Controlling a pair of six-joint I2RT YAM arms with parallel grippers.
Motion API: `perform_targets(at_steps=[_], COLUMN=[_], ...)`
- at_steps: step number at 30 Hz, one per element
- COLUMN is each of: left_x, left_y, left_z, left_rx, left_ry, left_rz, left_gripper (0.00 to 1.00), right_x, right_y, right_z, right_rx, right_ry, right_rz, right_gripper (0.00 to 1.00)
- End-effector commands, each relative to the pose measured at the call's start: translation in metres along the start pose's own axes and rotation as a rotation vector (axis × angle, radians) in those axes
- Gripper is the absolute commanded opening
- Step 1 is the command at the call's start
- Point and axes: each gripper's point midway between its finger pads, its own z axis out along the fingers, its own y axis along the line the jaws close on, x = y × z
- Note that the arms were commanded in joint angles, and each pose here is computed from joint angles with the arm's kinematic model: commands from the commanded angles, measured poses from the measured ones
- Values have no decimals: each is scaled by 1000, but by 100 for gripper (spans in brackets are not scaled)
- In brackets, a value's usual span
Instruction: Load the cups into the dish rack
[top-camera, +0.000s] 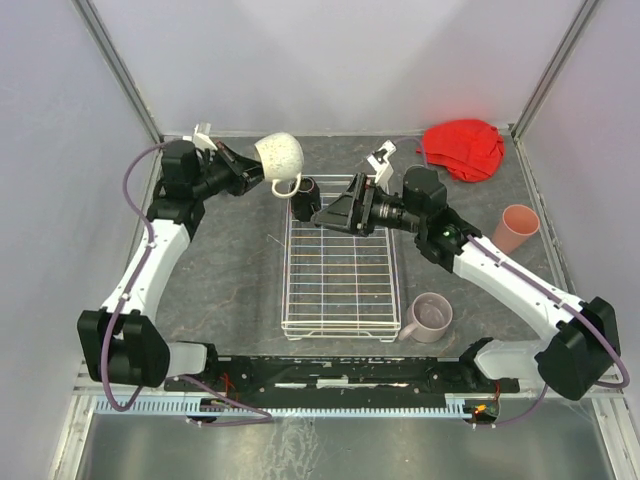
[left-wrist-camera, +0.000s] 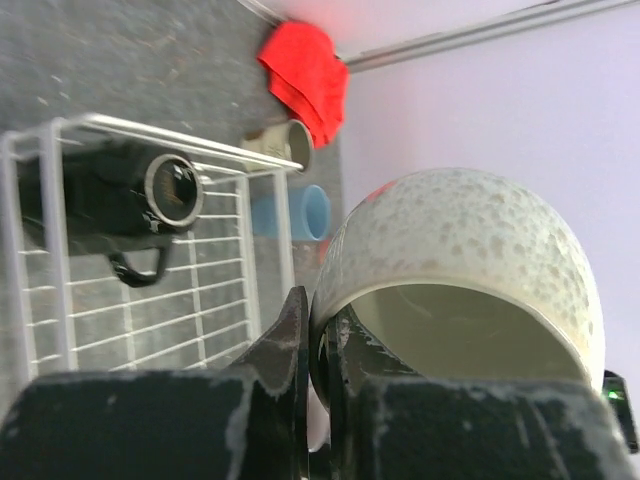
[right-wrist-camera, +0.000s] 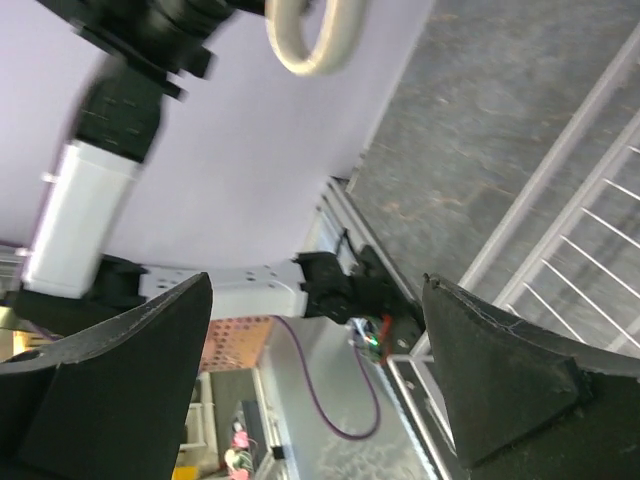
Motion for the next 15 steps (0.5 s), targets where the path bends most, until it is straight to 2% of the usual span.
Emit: perform_targets(at_steps=[1, 6, 15], left_x=[-5, 6, 20], left_y=[-88, -102, -117], left_z=[-24, -26, -26], left_rx=[322, 370, 412], left_ry=[-37, -41, -42], left_rz=[-69, -80, -92], left_gripper=[3, 3, 3], right_x=[-32, -49, -63], right_y=[65, 66, 53], right_z=[-7, 5, 25], right_rx=[-250, -304, -279], right_ry=[-124, -194, -230], right_rz=[-44, -12, -9], right_gripper=[93, 92, 91])
